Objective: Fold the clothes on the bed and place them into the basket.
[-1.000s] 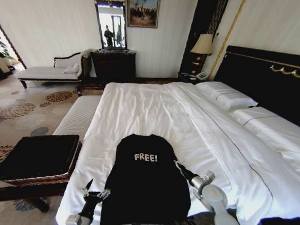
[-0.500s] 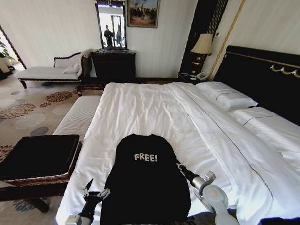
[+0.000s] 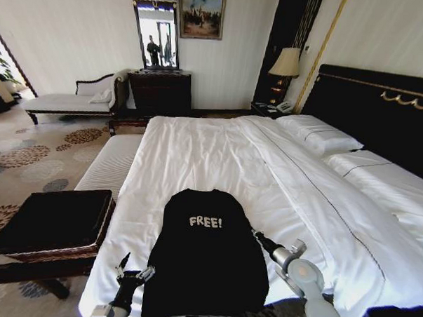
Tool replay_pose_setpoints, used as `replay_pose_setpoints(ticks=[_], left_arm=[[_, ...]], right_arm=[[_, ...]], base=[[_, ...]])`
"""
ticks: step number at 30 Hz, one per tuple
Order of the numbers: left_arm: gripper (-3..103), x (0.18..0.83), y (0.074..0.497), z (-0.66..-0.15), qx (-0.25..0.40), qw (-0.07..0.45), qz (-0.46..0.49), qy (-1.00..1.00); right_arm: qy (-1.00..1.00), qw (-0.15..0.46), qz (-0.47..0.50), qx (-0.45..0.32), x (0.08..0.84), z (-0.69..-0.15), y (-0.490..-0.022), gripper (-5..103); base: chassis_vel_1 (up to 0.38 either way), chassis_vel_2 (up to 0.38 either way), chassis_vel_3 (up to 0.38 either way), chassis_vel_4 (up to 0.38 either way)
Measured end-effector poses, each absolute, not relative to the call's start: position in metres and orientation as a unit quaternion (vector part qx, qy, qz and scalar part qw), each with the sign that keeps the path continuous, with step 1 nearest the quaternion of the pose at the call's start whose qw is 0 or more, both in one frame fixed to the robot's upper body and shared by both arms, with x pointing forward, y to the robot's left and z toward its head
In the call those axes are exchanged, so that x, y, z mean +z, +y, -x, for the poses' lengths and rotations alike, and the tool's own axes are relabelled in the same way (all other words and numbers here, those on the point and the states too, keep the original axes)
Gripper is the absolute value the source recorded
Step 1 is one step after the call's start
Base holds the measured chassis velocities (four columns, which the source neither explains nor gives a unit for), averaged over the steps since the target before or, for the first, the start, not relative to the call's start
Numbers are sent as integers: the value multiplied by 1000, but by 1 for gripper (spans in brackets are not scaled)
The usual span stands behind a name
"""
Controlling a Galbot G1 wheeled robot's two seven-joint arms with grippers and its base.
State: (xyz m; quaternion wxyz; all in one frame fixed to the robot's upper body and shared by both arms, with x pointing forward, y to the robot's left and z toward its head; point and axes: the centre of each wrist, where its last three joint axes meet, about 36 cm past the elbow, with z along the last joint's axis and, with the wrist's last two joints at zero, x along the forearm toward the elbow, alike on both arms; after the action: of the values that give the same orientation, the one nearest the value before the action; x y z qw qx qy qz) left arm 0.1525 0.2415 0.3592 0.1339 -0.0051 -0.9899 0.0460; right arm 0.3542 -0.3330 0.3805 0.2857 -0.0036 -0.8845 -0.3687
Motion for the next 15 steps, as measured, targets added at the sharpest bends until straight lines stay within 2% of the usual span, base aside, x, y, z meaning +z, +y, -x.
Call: replay_pose_setpoints(ticks=[6,9,15], left_arm=[[100,361,241,-152,45,132,5,-990],[100,361,240,-150,43,132,5,-990],[100,363,239,-149,43,131,5,-991]], right_arm=[[-923,254,19,-287,396,-376,-354,0],[-949,233,23,-213,400,-391,-367,0],[-965,206,11,-160,404,-409,-371,0]], base=[[0,0,0,0],[0,0,0,0],[0,0,0,0]])
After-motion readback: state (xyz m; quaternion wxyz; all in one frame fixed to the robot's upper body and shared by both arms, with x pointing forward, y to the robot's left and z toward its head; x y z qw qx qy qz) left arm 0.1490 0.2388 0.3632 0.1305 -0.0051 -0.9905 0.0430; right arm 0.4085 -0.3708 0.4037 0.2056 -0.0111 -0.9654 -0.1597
